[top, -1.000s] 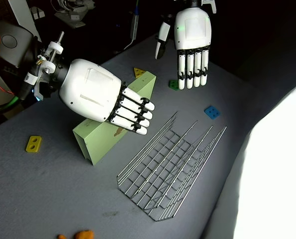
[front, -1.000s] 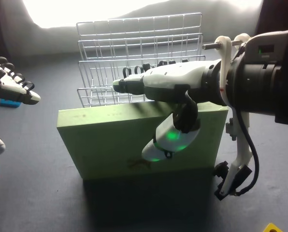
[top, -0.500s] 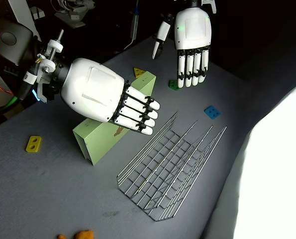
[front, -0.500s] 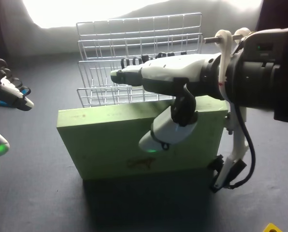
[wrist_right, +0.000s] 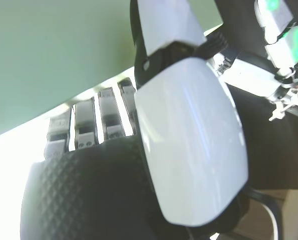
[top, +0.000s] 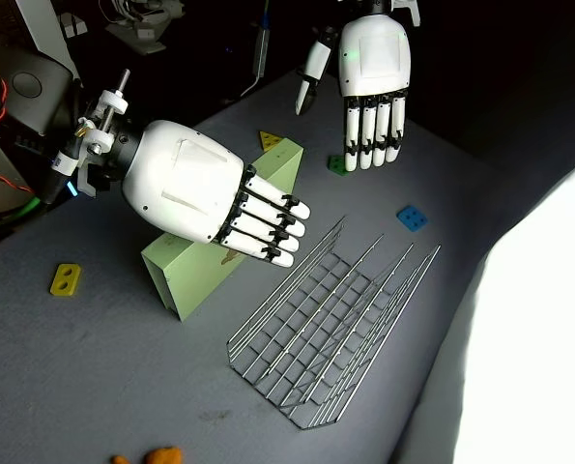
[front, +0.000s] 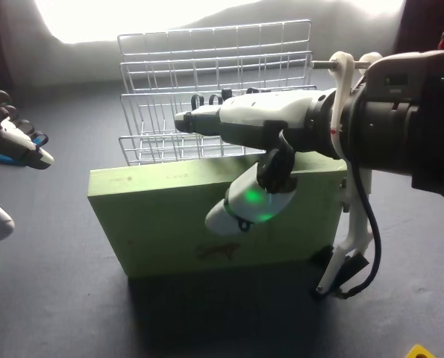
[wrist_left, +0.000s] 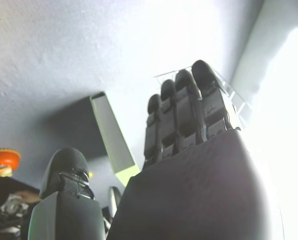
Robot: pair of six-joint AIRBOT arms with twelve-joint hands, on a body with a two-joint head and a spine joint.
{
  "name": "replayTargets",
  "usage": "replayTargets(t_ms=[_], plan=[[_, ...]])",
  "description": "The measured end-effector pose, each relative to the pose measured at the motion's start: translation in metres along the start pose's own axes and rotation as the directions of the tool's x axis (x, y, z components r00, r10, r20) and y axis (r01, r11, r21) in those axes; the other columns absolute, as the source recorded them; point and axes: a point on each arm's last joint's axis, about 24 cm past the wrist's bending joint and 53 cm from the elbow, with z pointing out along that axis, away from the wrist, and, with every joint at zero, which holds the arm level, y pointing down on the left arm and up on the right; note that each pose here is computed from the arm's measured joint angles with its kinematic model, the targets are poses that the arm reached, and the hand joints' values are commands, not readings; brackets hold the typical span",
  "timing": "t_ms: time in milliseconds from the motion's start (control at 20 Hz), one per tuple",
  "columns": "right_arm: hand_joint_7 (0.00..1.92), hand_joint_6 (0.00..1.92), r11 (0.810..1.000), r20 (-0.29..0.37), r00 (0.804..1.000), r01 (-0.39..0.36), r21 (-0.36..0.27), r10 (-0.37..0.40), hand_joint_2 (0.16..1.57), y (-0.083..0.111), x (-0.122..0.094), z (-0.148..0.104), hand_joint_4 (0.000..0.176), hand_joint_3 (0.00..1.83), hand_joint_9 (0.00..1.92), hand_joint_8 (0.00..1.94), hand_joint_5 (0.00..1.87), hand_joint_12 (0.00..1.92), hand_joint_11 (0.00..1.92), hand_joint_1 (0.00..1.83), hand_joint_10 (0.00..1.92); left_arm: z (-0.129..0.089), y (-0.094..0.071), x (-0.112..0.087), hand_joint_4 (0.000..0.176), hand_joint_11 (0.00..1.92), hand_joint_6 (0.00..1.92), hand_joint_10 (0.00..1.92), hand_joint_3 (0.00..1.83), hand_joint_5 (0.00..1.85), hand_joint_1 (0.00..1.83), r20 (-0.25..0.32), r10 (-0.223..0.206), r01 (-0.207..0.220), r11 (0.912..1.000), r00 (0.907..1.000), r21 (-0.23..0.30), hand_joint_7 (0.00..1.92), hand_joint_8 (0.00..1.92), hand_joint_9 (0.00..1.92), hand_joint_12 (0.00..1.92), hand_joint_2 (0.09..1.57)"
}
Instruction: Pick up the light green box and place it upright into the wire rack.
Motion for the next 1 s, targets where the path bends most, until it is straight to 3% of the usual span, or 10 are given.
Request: replayTargets(t_ms=[400, 450, 500, 550, 600, 700, 750, 950, 1000], plan=[[0.04, 0.02, 1.0, 0.028, 1.0, -0.006, 0.008, 0.006, 1.03, -0.004, -0.0056, 0.0006, 0.0, 0.01, 0.05, 0.01, 0.05, 0.0, 0.0, 1.14, 0.02, 0.0, -0.0003, -0.0001, 0.0, 0.0, 0.01, 0.01, 0.0, 0.22, 0.32, 0.0, 0.001, -0.001, 1.0, 1.0, 0.0, 0.24, 0.0, 0.22, 0.58, 1.09], [0.29, 0.03, 1.0, 0.034, 0.999, 0.005, 0.003, -0.005, 1.02, -0.0029, -0.0072, 0.0005, 0.0, 0.0, 0.27, 0.02, 0.23, 0.65, 0.0, 1.14, 0.08, 0.0, -0.0003, 0.0001, 0.0, 0.0, 0.0, 0.0, 0.0, 0.16, 0.24, 0.0, 0.001, -0.001, 1.0, 1.0, 0.0, 0.19, 0.0, 0.17, 0.44, 1.11], [0.29, 0.03, 1.0, 0.035, 0.999, 0.005, 0.003, -0.005, 1.02, -0.0028, -0.0073, 0.0005, 0.0, 0.0, 0.27, 0.02, 0.23, 0.65, 0.0, 1.14, 0.08, 0.0, -0.0003, -0.0001, 0.0, 0.0, 0.0, 0.0, 0.0, 0.16, 0.24, 0.0, 0.001, -0.001, 1.0, 1.0, 0.0, 0.19, 0.0, 0.17, 0.44, 1.11], [0.82, 0.59, 1.0, 0.035, 0.999, 0.004, 0.003, -0.004, 1.11, -0.0028, -0.0074, 0.0005, 0.0, 0.0, 0.77, 1.02, 0.89, 1.51, 0.49, 1.23, 1.09, 0.0, -0.0003, 0.0001, 0.0, 0.0, 0.0, 0.01, 0.0, 0.18, 0.27, 0.0, 0.001, -0.001, 1.0, 1.0, 0.0, 0.21, 0.01, 0.19, 0.48, 1.11], [0.9, 0.74, 1.0, 0.036, 0.999, 0.004, 0.002, -0.004, 1.13, -0.0025, -0.0075, 0.0005, 0.0, 0.0, 0.8, 1.27, 1.0, 1.74, 0.54, 1.25, 1.43, 0.0, -0.0003, 0.0, 0.0, 0.0, 0.01, 0.01, 0.0, 0.19, 0.3, 0.0, 0.001, -0.001, 1.0, 1.0, 0.001, 0.23, 0.01, 0.21, 0.54, 1.11], [0.93, 0.8, 1.0, 0.035, 0.999, 0.002, 0.002, -0.002, 1.13, -0.0023, -0.0075, 0.0004, 0.0, 0.0, 0.81, 1.3, 1.01, 1.8, 0.58, 1.25, 1.51, 0.0, -0.0003, -0.0001, 0.0, 0.0, 0.01, 0.01, 0.0, 0.19, 0.31, 0.0, 0.001, -0.001, 1.0, 1.0, 0.0, 0.22, 0.0, 0.21, 0.55, 1.11], [0.92, 0.72, 1.0, 0.033, 0.999, -0.005, 0.003, 0.005, 1.13, -0.0026, -0.0071, 0.0004, 0.0, 0.0, 0.78, 1.34, 1.05, 1.8, 0.54, 1.26, 1.52, 0.0, -0.0003, 0.0, 0.0, 0.0, 0.0, 0.0, 0.0, 0.17, 0.27, 0.0, 0.001, -0.001, 1.0, 1.0, 0.0, 0.21, 0.0, 0.2, 0.46, 1.12], [0.92, 0.73, 1.0, 0.035, 0.999, 0.001, 0.002, -0.001, 1.13, -0.0018, -0.007, 0.0007, 0.0, 0.0, 0.78, 1.35, 1.04, 1.8, 0.53, 1.26, 1.54, 0.0, -0.0003, -0.0001, 0.0, 0.0, 0.01, 0.01, 0.0, 0.2, 0.28, 0.0, 0.001, -0.001, 1.0, 1.0, 0.0, 0.26, 0.01, 0.24, 0.53, 1.12], [0.87, 0.85, 1.0, 0.037, 0.999, 0.001, -0.001, -0.001, 1.15, -0.0001, -0.0082, 0.0003, 0.0, 0.0, 0.76, 1.31, 0.96, 1.74, 0.52, 1.34, 1.48, 0.0, -0.0003, -0.0001, 0.0, 0.0, 0.0, 0.0, 0.0, 0.18, 0.25, 0.0, 0.001, -0.001, 1.0, 1.0, 0.0, 0.24, 0.0, 0.23, 0.47, 1.13]])
